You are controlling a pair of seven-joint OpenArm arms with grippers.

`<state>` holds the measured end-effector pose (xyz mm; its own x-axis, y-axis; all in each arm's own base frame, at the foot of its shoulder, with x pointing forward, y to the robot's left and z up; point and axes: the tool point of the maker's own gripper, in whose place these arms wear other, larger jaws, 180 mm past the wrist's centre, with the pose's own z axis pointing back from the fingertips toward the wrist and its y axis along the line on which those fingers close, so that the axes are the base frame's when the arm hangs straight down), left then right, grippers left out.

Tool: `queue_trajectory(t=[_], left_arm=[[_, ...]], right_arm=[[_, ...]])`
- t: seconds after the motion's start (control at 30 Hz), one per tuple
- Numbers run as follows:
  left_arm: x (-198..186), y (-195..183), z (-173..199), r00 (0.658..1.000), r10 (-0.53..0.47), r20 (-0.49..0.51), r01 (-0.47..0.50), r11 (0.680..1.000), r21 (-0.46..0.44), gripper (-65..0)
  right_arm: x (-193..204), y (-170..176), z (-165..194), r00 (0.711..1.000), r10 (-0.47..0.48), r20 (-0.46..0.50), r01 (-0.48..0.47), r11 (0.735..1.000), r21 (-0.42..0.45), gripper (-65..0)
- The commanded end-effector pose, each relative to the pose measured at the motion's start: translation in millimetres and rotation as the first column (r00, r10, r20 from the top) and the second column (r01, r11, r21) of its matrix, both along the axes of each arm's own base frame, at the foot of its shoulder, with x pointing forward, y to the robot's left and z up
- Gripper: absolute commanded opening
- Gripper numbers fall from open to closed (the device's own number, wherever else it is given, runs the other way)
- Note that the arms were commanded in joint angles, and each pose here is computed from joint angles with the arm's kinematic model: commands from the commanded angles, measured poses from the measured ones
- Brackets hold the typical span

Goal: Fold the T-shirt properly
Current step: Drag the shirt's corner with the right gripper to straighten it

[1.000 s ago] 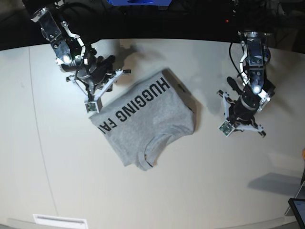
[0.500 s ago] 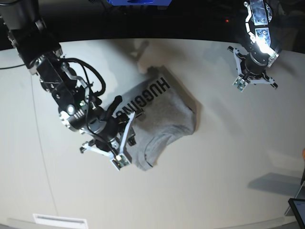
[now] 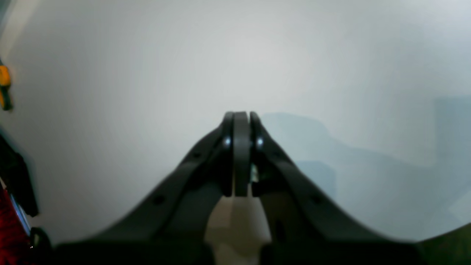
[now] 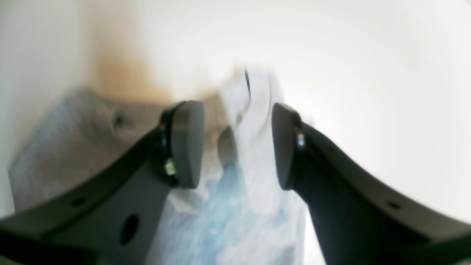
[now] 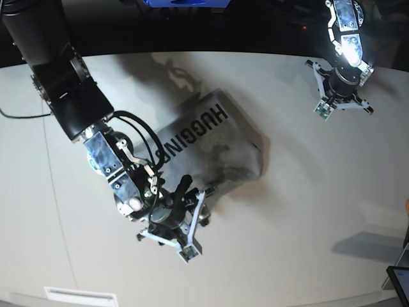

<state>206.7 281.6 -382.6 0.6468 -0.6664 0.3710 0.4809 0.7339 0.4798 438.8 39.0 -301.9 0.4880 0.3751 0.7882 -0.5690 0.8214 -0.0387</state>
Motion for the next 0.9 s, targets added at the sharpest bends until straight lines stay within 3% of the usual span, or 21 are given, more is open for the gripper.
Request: queue_trajectory(t=[0.0,0.13,0.37,0.57,0.77,0.87], left_arm=[[6.4,2.7,9.9,0.999,-0.006,0.033,0.005,1.0,0.014,-64.8],[6.0,3.0,9.0,1.0,-0.005,0.03,0.004,1.0,0.013,-64.8],[5.4,2.5,7.5,1.0,-0.005,0.025,0.005,1.0,0.012,-64.8],[3.2,0.0,4.8,1.0,0.009,0.024,-0.009,1.0,-0.003,-64.8],[3.7,-2.9,3.5,1.0,0.003,0.022,-0.003,1.0,-0.007,-64.8],[5.3,-3.3,4.3,1.0,0.004,0.027,-0.004,1.0,-0.009,-64.8]], right_arm=[[15.3,-3.4,14.0,0.999,-0.002,0.046,0.002,1.0,-0.001,-33.4],[18.9,3.4,-5.0,0.997,0.069,0.019,-0.069,0.998,-0.012,-30.9],[38.7,-5.6,-24.7,1.0,0.021,-0.011,-0.021,1.0,-0.022,-29.5],[54.0,-13.9,-22.5,1.0,-0.006,0.01,0.006,1.0,-0.022,-16.4],[51.1,-17.5,-37.4,1.0,0.005,-0.021,-0.006,1.0,-0.029,-16.5],[42.5,-5.1,-44.1,0.997,0.066,-0.048,-0.067,0.998,-0.021,-23.1]])
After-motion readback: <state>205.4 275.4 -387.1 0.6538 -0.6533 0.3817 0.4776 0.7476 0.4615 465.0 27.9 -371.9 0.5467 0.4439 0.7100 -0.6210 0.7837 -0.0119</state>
